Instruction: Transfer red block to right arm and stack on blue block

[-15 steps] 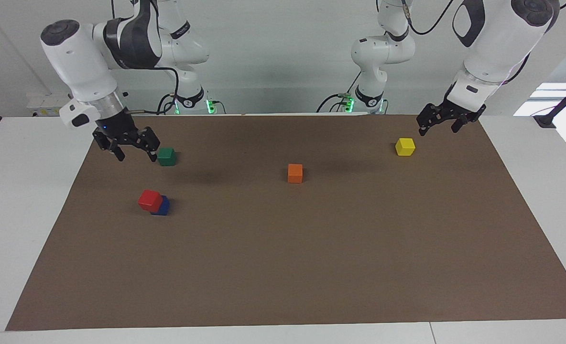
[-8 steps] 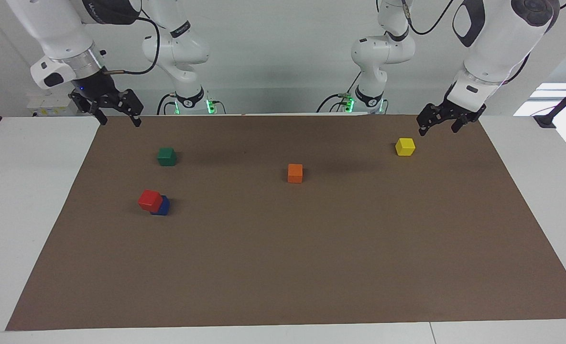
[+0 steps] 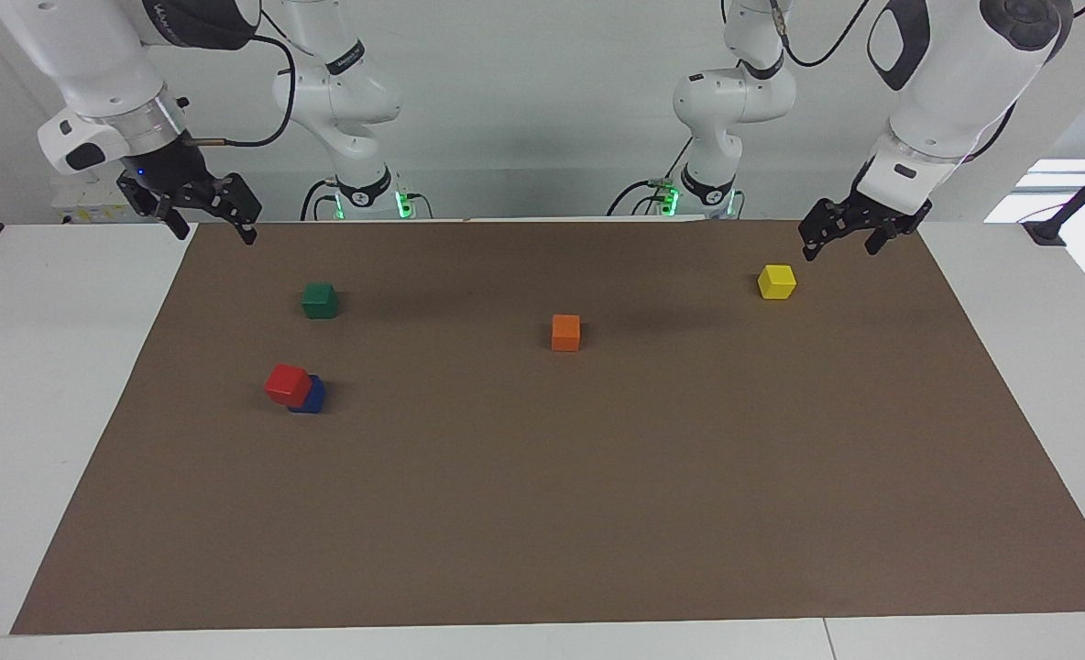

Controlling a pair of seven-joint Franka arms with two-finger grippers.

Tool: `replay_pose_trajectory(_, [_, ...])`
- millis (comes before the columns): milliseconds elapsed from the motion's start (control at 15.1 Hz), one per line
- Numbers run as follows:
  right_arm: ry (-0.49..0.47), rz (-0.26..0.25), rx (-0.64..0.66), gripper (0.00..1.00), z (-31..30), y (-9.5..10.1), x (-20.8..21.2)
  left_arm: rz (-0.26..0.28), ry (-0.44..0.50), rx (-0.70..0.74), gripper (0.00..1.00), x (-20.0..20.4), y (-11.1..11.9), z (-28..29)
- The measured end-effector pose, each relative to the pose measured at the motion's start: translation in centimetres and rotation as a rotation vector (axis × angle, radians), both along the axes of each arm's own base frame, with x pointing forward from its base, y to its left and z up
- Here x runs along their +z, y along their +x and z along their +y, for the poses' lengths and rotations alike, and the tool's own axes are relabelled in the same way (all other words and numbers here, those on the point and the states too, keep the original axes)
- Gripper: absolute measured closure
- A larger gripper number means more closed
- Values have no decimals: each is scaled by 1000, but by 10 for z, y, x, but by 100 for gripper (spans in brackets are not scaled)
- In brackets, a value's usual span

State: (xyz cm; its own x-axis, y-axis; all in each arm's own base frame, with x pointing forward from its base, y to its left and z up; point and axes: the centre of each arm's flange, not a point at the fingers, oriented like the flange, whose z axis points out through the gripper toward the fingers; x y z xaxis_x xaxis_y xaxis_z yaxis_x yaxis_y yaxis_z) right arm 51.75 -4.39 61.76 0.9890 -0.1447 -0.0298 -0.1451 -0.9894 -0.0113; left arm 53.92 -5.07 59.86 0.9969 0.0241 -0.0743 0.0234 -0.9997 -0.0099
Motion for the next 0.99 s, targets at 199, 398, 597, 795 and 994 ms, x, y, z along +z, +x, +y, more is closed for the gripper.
replay_pose_trajectory(199, [0, 0, 0, 0, 0, 0, 0, 0, 0, 0, 0, 0, 0, 0])
replay_pose_trajectory(398, [0, 1, -8, 0, -4, -1, 0, 0, 0, 0, 0, 0, 0, 0])
replay_pose_trajectory(597, [0, 2, -15, 0, -10, -1, 0, 0, 0, 0, 0, 0, 0, 0])
replay_pose_trajectory(795, [0, 3, -14, 0, -10, -1, 0, 0, 0, 0, 0, 0, 0, 0])
replay_pose_trajectory(994, [0, 3, -2, 0, -10, -1, 0, 0, 0, 0, 0, 0, 0, 0])
